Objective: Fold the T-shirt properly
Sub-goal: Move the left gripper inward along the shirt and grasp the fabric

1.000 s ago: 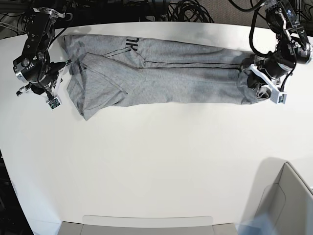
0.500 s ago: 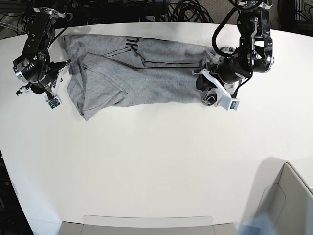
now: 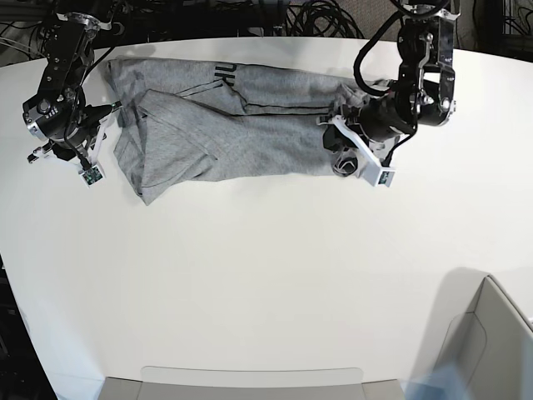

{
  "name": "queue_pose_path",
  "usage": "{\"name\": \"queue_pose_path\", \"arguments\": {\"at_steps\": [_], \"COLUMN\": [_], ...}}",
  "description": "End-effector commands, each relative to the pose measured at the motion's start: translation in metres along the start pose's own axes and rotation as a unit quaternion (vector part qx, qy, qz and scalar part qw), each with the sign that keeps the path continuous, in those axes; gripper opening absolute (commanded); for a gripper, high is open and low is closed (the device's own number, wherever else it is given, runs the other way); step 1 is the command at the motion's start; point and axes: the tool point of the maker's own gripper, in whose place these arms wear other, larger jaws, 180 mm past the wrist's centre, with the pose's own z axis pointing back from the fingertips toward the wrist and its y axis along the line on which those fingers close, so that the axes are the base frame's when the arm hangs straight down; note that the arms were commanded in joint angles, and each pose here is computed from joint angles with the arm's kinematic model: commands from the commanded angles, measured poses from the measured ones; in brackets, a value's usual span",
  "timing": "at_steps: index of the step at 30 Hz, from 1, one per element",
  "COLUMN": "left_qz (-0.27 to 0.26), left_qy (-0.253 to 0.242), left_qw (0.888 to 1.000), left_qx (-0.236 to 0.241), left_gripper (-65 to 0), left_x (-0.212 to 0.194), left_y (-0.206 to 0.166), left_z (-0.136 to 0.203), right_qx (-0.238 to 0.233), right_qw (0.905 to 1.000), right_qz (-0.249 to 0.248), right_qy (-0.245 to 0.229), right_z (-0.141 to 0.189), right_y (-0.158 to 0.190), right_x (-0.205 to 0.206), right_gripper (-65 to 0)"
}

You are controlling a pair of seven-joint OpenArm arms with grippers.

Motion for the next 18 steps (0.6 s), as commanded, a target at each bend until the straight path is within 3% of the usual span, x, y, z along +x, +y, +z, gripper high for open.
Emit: {"name": "queue_pose_path", "arguments": {"at_steps": [1,4,6,10,14,18], "left_qz": [-0.008,-0.013,0.011,0.065,0.073,0.084], "left_qy": [-0.004,-0.009,-0.028,-0.037,-0.045,-0.057], "left_qw": [1.000,1.000,0.999,0.997,0.996,0.995], "left_qx": [-0.013,-0.019,-0.013,0.006,0.006,0.018], "left_gripper": [-63.1,-47.9,-43.6,-43.4,-43.8,-51.1], "left_x": [0.004,0.005,0.012,0.017,0.020,0.025], "left_y": [-0.008,-0.015,-0.017,-0.011,-0.012,-0.001], "left_z": [0.001,0.002,0.006,0.007,0.008,0.013], "right_qx": [-0.012,-0.012,-0.013,-0.012,-0.012,-0.013], "right_qw": [0.9998,0.9998,0.9998,0.9998,0.9998,0.9998], "right_qz": [0.006,0.006,0.006,0.006,0.006,0.005], "right_qy": [-0.011,-0.011,-0.012,-0.011,-0.011,-0.012], "right_z": [0.005,0.005,0.005,0.005,0.005,0.006], "right_y": [-0.008,-0.008,-0.009,-0.008,-0.008,-0.009], "right_x": [0.006,0.006,0.007,0.006,0.006,0.006], "right_gripper": [-51.4,-51.4,-51.4,-51.4,-51.4,-51.4]}}
